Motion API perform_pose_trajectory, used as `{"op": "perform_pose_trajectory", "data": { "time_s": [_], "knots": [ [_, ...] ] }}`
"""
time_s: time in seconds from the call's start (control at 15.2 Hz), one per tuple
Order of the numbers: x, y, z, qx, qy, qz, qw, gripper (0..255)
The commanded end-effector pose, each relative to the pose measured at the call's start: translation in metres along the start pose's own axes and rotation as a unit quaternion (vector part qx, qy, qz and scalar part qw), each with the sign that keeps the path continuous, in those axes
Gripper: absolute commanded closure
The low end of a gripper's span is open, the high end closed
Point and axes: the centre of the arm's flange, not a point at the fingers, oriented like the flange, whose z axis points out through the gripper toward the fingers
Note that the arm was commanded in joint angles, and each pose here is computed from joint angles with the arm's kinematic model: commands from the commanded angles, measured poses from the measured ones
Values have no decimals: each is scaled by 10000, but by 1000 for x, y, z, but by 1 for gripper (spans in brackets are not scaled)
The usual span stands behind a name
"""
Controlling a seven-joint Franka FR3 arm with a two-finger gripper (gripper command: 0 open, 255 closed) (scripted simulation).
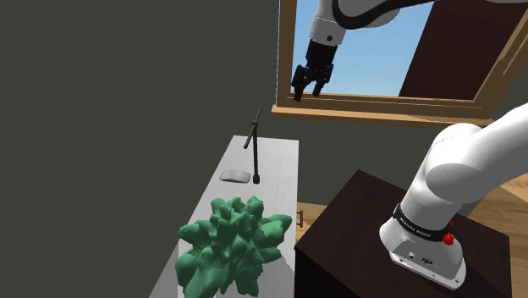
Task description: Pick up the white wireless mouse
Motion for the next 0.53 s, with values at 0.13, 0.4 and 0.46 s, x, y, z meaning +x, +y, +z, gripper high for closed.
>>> {"op": "perform_pose_trajectory", "data": {
  "time_s": [0.13,0.4,0.46],
  "knots": [
    [16,-8,52,59,20,-127,9999,0],
    [30,-17,102,118,29,-253,9996,0],
    [34,-19,114,133,32,-284,9995,0]
  ]
}}
